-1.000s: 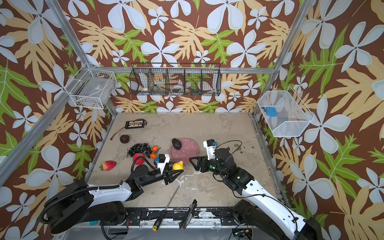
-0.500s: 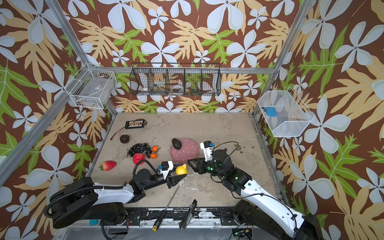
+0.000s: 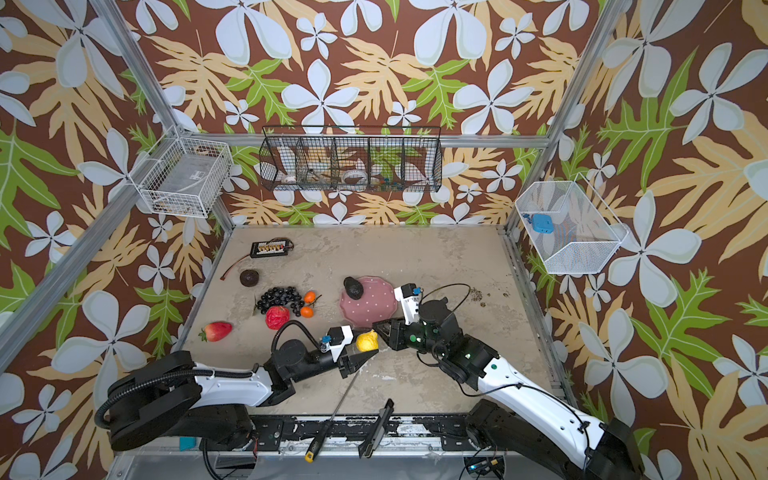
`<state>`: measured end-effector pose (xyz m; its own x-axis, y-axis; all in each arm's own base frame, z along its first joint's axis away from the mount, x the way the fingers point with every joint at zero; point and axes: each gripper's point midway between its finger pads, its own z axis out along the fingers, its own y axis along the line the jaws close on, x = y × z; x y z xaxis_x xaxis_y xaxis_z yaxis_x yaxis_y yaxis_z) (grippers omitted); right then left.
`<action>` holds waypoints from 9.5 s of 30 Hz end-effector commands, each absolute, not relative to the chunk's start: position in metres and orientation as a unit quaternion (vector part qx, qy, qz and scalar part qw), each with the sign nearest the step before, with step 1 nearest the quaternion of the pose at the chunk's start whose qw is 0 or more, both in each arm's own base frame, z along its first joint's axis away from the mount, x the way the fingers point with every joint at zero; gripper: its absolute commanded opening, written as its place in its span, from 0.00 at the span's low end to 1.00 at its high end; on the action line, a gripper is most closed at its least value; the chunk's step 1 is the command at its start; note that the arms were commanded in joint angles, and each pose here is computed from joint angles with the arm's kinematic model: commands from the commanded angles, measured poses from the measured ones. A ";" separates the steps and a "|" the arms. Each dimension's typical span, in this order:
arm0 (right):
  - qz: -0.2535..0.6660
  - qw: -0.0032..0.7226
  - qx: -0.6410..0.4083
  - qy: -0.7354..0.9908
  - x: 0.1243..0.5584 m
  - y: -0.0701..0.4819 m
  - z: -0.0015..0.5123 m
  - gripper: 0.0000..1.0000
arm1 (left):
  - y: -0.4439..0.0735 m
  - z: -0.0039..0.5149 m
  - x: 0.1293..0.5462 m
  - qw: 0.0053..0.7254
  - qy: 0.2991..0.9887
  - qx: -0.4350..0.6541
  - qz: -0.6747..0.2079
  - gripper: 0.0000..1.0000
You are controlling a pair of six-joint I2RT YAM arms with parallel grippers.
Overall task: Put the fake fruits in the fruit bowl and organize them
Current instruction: 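Carry the pear with the left gripper toward the right gripper, then grasp the pear with the right gripper and open the left gripper, then lower the pear beside the avocado with the right gripper while the left arm withdraws, then open the right gripper and lift it off the pear, then reach the left gripper to the purple mangosteen while the right arm withdraws, then grasp the purple mangosteen with the left gripper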
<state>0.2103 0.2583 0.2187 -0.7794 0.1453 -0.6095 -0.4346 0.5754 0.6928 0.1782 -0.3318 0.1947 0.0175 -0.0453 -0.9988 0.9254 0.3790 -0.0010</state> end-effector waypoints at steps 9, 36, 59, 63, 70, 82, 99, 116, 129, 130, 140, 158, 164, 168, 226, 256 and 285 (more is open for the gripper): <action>0.460 0.328 -0.086 0.821 0.212 0.261 0.226 0.21 | -0.334 0.209 0.179 0.627 0.553 0.379 -0.396 0.47; 0.461 0.337 -0.084 0.817 0.215 0.261 0.236 0.00 | -0.335 0.208 0.184 0.638 0.558 0.367 -0.383 0.55; 0.208 0.476 -0.071 0.852 0.312 0.233 0.206 0.00 | -0.247 0.201 0.211 0.654 0.662 0.180 -0.319 0.99; 0.166 0.490 -0.073 0.852 0.340 0.241 0.193 0.00 | -0.219 0.198 0.216 0.658 0.683 0.135 -0.286 1.00; 0.102 0.501 -0.081 0.855 0.388 0.261 0.165 0.00 | -0.182 0.193 0.227 0.666 0.710 0.078 -0.213 1.00; 0.073 0.485 -0.074 0.868 0.442 0.279 0.127 0.00 | -0.151 0.195 0.224 0.695 0.688 0.033 -0.206 1.00; 0.058 0.470 -0.076 0.878 0.471 0.285 0.100 0.00 | -0.155 0.191 0.226 0.690 0.692 0.037 -0.208 1.00; 0.069 0.468 -0.069 0.878 0.475 0.290 0.102 0.00 | -0.157 0.188 0.227 0.688 0.695 0.042 -0.204 1.00; 0.070 0.473 -0.064 0.876 0.474 0.288 0.111 0.26 | -0.158 0.187 0.228 0.687 0.696 0.044 -0.202 1.00; 0.070 0.474 -0.063 0.876 0.474 0.288 0.112 0.28 | -0.158 0.187 0.228 0.687 0.697 0.044 -0.202 1.00; 0.075 0.469 -0.066 0.877 0.472 0.289 0.111 0.33 | -0.157 0.187 0.228 0.688 0.697 0.044 -0.200 1.00; 0.144 0.427 -0.045 0.892 0.462 0.294 0.103 0.48 | -0.156 0.188 0.228 0.690 0.695 0.044 -0.197 1.00; 0.176 0.414 -0.040 0.892 0.464 0.296 0.106 0.58 | -0.157 0.188 0.228 0.690 0.695 0.044 -0.198 1.00; 0.176 0.415 -0.043 0.892 0.465 0.297 0.108 0.60 | -0.158 0.187 0.228 0.688 0.697 0.045 -0.197 1.00; 0.254 0.500 -0.090 0.823 0.227 0.154 0.212 0.74 | 0.056 0.088 0.484 0.350 0.882 -0.280 0.144 1.00; 0.250 0.490 -0.096 0.829 0.230 0.157 0.205 0.74 | 0.115 0.076 0.498 0.316 0.871 -0.310 0.214 1.00; 0.249 0.483 -0.099 0.833 0.230 0.159 0.201 0.74 | 0.081 0.041 0.499 0.284 0.902 -0.318 0.068 0.92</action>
<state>0.2288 0.1575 0.1958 -0.5314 0.0732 -0.8439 -0.3942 0.8605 0.3229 0.4978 0.0864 0.0431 -0.6438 -0.5139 -0.5669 -0.6123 0.7903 -0.0211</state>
